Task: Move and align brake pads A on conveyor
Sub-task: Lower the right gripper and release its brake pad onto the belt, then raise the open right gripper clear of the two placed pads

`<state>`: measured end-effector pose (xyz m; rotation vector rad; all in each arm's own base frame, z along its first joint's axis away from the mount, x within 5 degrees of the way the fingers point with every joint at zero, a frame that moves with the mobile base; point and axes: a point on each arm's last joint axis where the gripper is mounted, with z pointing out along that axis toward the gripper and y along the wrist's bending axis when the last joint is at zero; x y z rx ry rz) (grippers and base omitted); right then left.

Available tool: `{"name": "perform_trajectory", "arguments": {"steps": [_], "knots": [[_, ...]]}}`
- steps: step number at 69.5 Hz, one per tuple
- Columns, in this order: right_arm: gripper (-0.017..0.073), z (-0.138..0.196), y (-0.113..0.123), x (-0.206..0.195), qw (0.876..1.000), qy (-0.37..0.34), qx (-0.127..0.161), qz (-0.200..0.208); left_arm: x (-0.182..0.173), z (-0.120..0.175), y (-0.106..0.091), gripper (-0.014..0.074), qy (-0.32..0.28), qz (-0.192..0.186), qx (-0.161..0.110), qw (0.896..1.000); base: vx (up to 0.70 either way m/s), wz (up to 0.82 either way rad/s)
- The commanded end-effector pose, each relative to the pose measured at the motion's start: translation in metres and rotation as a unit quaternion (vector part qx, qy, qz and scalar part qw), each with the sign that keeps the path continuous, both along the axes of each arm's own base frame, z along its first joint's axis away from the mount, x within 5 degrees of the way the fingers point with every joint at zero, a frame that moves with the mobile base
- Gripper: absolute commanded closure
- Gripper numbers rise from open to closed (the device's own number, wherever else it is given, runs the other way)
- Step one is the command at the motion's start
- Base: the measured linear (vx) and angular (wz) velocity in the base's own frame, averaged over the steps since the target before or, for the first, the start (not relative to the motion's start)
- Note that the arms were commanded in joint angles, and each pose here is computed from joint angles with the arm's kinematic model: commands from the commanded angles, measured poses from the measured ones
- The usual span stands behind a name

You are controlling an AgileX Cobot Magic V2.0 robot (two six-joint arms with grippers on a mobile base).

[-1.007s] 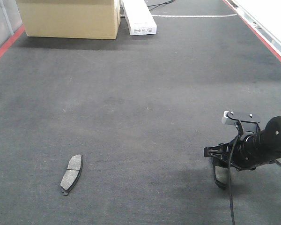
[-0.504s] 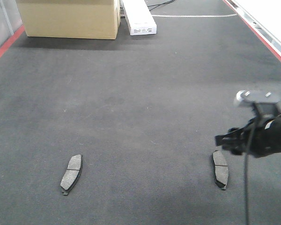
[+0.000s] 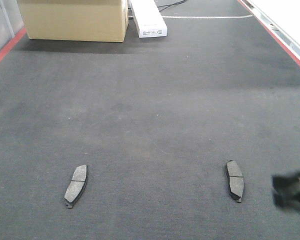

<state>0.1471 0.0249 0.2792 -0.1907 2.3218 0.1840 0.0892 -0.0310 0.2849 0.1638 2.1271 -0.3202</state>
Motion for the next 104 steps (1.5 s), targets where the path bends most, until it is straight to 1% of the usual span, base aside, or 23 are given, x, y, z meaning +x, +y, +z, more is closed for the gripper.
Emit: {"name": "perform_trajectory", "arguments": {"steps": [1, 7, 16, 23, 35, 49, 62, 104], "knots": [[0.0262, 0.007, -0.003, -0.022, 0.998, -0.065, -0.004, 0.0, 0.003, 0.014, -0.001, 0.06, -0.039, 0.002, -0.015, 0.999, 0.0, 0.0], [0.0281, 0.003, -0.005, -0.041, 0.995, -0.099, -0.001, -0.002, 0.003, 0.014, -0.001, 0.06, -0.039, 0.002, -0.015, 0.999, 0.0, 0.0], [0.0335, -0.002, -0.007, -0.061, 0.991, -0.136, 0.002, -0.002, 0.003, 0.013, -0.001, 0.06, -0.036, 0.001, -0.014, 0.999, 0.0, 0.0], [0.0414, 0.001, -0.007, -0.07, 0.988, -0.155, 0.004, -0.002, 0.003, 0.013, -0.001, 0.06, -0.032, 0.001, -0.013, 0.999, 0.0, 0.0], [0.0573, -0.001, -0.007, -0.071, 0.989, -0.145, 0.003, 0.001, 0.002, 0.011, -0.001, 0.06, -0.024, 0.0, -0.011, 1.0, 0.0, 0.0], [0.0567, 0.0, -0.007, -0.071, 0.989, -0.147, 0.005, 0.001, 0.002, 0.011, -0.001, 0.06, -0.023, 0.0, -0.011, 1.0, 0.0, 0.0], [0.0567, 0.0, -0.006, -0.071, 0.989, -0.145, 0.02, 0.001, 0.002, 0.011, -0.001, 0.06, -0.023, 0.0, -0.011, 1.0, 0.0, 0.0], [0.0566, 0.0, -0.006, -0.071, 0.989, -0.145, 0.02, 0.001, 0.002, 0.011, -0.001, 0.06, -0.023, 0.0, -0.011, 1.0, 0.0, 0.0]]}}
